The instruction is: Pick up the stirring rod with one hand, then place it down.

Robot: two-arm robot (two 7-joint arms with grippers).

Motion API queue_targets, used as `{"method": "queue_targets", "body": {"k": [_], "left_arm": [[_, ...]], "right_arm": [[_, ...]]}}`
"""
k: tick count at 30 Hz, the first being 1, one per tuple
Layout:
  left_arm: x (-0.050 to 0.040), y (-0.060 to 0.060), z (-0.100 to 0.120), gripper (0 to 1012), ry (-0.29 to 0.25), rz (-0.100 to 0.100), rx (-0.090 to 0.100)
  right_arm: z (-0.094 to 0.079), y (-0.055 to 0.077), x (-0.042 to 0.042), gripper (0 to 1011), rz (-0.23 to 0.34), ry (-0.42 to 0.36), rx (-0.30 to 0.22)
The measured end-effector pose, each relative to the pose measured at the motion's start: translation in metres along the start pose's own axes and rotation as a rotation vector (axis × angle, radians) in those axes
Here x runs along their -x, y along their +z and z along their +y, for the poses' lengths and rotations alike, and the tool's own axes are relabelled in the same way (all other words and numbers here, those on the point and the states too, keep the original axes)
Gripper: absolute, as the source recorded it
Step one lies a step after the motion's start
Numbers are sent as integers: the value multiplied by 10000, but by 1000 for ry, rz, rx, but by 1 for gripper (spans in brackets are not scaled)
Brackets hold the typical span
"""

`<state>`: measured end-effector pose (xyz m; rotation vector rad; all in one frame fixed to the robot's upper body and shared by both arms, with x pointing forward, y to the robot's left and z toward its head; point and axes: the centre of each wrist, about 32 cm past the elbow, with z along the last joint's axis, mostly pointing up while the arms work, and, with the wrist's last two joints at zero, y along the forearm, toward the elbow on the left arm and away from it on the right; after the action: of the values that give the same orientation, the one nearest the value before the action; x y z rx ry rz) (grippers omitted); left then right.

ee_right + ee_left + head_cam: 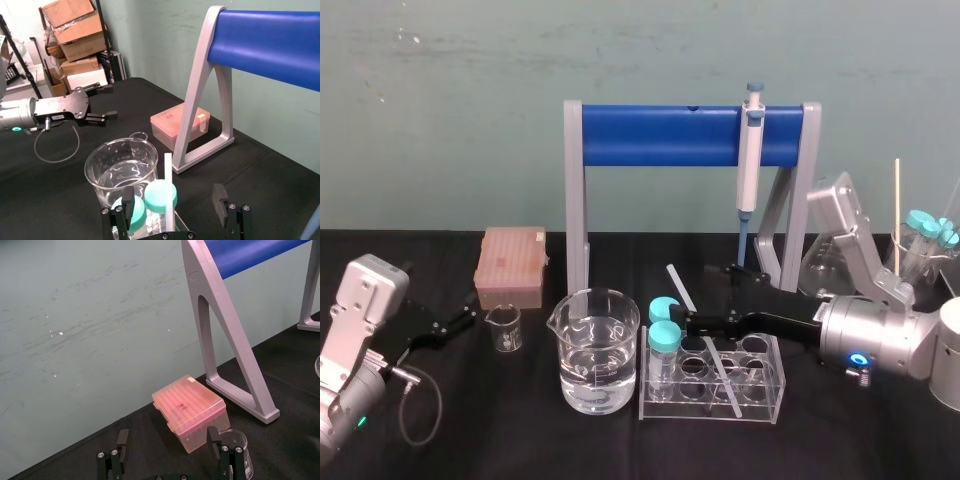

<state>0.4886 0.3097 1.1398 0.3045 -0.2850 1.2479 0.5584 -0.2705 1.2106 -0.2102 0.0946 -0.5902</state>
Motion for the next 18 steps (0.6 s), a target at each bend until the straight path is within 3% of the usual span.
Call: {"method": "queue_targets", "body": {"k": [18], "left_arm": [[0,0,0,1000,0,0,0]], "right_arm": [[149,1,-9,1000,-1,22,13]]}}
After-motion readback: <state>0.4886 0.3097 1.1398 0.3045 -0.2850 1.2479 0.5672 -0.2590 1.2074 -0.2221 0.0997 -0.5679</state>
